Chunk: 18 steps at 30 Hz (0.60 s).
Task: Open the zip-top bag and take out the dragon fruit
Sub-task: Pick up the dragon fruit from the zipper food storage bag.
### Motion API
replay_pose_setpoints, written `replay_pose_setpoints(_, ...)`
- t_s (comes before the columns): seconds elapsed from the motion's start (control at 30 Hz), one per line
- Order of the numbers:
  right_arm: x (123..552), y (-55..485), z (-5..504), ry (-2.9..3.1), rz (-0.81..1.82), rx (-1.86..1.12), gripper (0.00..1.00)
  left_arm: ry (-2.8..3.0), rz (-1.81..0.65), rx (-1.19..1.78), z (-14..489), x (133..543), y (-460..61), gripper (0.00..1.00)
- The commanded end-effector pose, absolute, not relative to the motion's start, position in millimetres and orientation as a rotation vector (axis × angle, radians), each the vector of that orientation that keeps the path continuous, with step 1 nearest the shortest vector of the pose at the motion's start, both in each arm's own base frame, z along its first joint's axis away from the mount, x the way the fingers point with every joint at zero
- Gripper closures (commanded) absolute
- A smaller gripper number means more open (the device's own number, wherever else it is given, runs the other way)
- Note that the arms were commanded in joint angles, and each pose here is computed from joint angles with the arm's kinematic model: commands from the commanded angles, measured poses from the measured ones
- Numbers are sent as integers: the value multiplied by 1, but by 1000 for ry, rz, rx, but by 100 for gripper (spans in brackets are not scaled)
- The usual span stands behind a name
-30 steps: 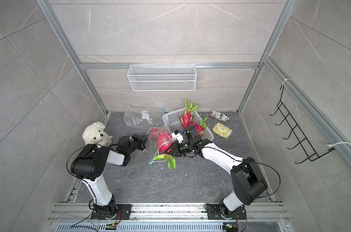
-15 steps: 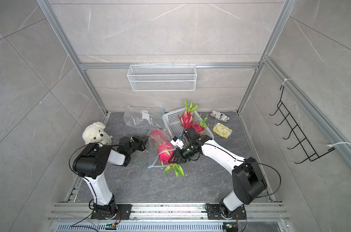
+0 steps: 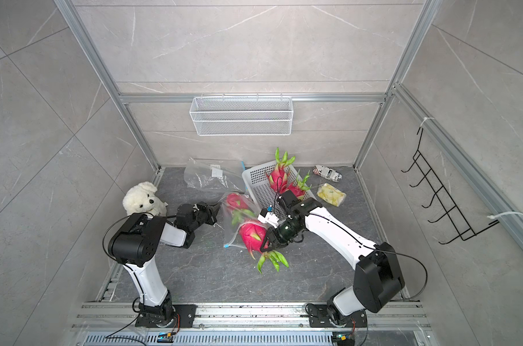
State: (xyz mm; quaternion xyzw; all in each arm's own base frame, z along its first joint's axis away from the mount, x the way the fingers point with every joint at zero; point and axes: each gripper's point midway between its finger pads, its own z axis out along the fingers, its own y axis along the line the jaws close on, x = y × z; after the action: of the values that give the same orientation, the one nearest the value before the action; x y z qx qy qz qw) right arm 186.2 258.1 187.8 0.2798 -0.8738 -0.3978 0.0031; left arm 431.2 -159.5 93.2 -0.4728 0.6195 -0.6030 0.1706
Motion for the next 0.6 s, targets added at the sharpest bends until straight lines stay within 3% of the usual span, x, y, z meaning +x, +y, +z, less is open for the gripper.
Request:
replay_pose_setpoints(0.0,168,250,224,-2717,-1293,1001,91,1632,-1710,-1326,116,443,-140,100)
replay_pose_setpoints(0.13,180,232,212,-2859,-1096,982,91,1613,-1704,-1332,117,444,-132,100)
replay_pose_setpoints(0.57,221,216,216,-3104,-924,940,91,1560,-1615,-1314,143,437,-76,100)
